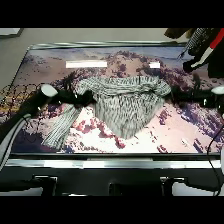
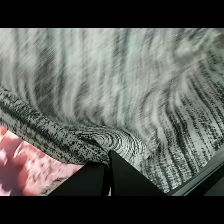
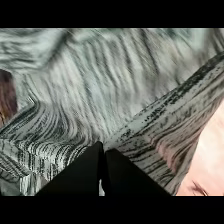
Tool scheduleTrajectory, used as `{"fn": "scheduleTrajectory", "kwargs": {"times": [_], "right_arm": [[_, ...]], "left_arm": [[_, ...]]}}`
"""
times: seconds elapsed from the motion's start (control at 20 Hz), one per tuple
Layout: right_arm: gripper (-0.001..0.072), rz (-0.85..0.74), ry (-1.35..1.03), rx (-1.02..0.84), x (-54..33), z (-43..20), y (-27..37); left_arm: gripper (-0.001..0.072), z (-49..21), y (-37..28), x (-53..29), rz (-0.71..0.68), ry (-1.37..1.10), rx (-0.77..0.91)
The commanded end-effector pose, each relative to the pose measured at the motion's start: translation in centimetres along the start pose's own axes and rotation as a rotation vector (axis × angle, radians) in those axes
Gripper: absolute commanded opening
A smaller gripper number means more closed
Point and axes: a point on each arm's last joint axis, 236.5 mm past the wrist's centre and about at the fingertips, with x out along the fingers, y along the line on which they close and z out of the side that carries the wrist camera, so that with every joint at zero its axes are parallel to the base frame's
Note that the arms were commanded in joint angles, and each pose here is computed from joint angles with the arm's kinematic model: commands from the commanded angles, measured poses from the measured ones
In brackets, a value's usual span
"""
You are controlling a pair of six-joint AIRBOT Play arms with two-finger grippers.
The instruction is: Fold the clothes and pants, and hang the long-sleeved shirts on hangers.
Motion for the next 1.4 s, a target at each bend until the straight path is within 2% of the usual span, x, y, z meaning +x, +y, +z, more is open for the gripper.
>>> {"fn": "scheduleTrajectory", "kwargs": {"times": [0.0,0.15,0.3,0.4,0.6,0.8,0.9,1.05,1.25,1.35], "right_arm": [[0.0028,0.117,-0.347,-0.262,-8.0,8.1,15.2],[0.0029,0.13,-0.718,-0.5,-21.4,10.3,26.9],[0.0029,0.171,-0.993,-0.658,-32.6,5.2,35.0],[0.0029,0.135,-1.117,-0.747,-37.9,0.6,37.4],[0.0029,0.05,-1.333,-0.827,-46.1,-7.9,39.3],[0.003,0.047,-1.435,-0.823,-49.5,-11.3,39.7],[0.003,0.077,-1.422,-0.786,-49.0,-10.1,39.7],[0.003,0.093,-1.302,-0.703,-44.8,-4.8,38.2],[0.003,0.149,-0.951,-0.542,-32.1,5.1,33.6],[0.003,0.147,-0.788,-0.454,-24.8,9.9,29.3]], "left_arm": [[0.0018,9.2,-11.8,-10.1,-0.133,-0.278,0.255],[0.0019,12.6,-22.5,-23.0,-0.248,-0.579,0.485],[0.0019,9.6,-28.5,-32.9,-0.34,-0.791,0.581],[0.0019,6.0,-29.5,-37.5,-0.338,-0.877,0.618],[0.0019,-0.2,-29.0,-45.7,-0.21,-1.06,0.7],[0.0019,-3.4,-28.4,-51.5,-0.137,-1.214,0.705],[0.0019,-3.1,-28.1,-51.3,-0.136,-1.208,0.679],[0.0019,0.4,-25.7,-46.3,-0.075,-1.068,0.595],[0.0019,7.9,-19.8,-35.7,0.056,-0.853,0.484],[0.002,11.8,-15.5,-29.1,0.12,-0.741,0.418]]}}
